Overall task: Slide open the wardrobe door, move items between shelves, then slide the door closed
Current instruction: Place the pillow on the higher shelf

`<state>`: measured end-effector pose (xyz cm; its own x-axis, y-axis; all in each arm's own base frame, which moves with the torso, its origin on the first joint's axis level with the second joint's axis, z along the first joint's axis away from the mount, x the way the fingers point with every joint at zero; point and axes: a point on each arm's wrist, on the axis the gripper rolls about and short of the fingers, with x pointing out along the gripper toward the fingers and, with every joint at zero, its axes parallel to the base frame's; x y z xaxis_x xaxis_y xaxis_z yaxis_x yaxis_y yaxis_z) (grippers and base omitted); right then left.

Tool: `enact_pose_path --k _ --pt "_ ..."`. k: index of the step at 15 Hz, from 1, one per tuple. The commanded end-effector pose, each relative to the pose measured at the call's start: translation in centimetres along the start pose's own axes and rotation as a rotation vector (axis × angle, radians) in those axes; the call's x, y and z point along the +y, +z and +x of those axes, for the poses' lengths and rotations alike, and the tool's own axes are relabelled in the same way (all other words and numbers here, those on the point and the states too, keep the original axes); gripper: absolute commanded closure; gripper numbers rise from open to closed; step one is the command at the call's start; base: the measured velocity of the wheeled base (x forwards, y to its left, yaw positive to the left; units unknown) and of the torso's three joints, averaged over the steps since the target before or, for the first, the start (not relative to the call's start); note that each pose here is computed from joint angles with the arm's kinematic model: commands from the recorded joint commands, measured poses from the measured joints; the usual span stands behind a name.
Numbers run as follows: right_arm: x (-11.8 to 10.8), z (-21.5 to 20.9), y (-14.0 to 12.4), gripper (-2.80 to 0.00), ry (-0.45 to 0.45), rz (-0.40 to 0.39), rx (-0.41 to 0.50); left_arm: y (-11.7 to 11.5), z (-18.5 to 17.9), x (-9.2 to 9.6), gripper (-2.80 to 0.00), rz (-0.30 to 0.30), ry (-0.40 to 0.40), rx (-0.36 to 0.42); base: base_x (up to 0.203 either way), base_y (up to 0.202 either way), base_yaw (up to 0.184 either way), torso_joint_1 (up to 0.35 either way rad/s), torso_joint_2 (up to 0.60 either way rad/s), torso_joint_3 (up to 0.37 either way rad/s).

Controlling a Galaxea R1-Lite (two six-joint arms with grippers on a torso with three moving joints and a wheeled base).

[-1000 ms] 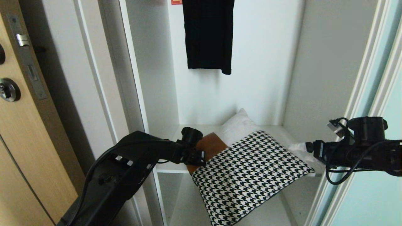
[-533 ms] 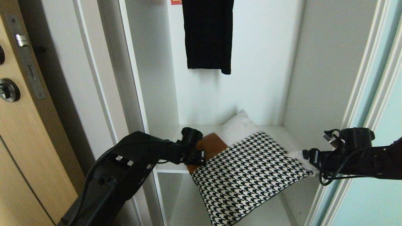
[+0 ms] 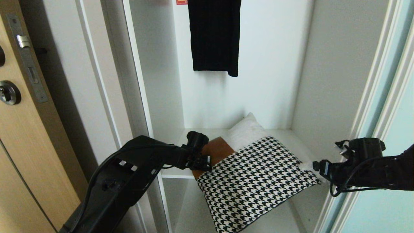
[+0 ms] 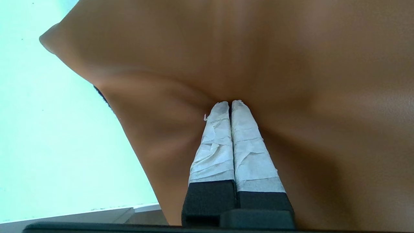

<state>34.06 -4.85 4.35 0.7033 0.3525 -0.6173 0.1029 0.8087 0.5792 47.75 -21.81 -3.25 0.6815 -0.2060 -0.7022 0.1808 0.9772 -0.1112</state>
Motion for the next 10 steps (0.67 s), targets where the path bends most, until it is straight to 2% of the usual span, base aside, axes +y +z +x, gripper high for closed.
enact_pose_path --k 1,7,10 --pt "0.1 -1.8 -0.4 -2.80 0.006 0.009 -0.012 -0.1 0.1 0.0 0.00 0.000 0.002 0.002 0.000 0.000 0.000 0.000 0.00 0.000" --pt "-0.4 -1.8 -1.9 -2.80 0.001 0.043 0.042 -0.2 0.2 0.0 0.00 0.001 0.003 0.003 0.000 0.000 0.000 0.000 0.00 0.000" --pt "0.1 -1.0 -2.7 -2.80 0.034 0.043 0.089 -0.2 0.2 0.0 0.00 0.002 0.003 0.003 0.000 0.000 0.000 0.000 0.00 0.000"
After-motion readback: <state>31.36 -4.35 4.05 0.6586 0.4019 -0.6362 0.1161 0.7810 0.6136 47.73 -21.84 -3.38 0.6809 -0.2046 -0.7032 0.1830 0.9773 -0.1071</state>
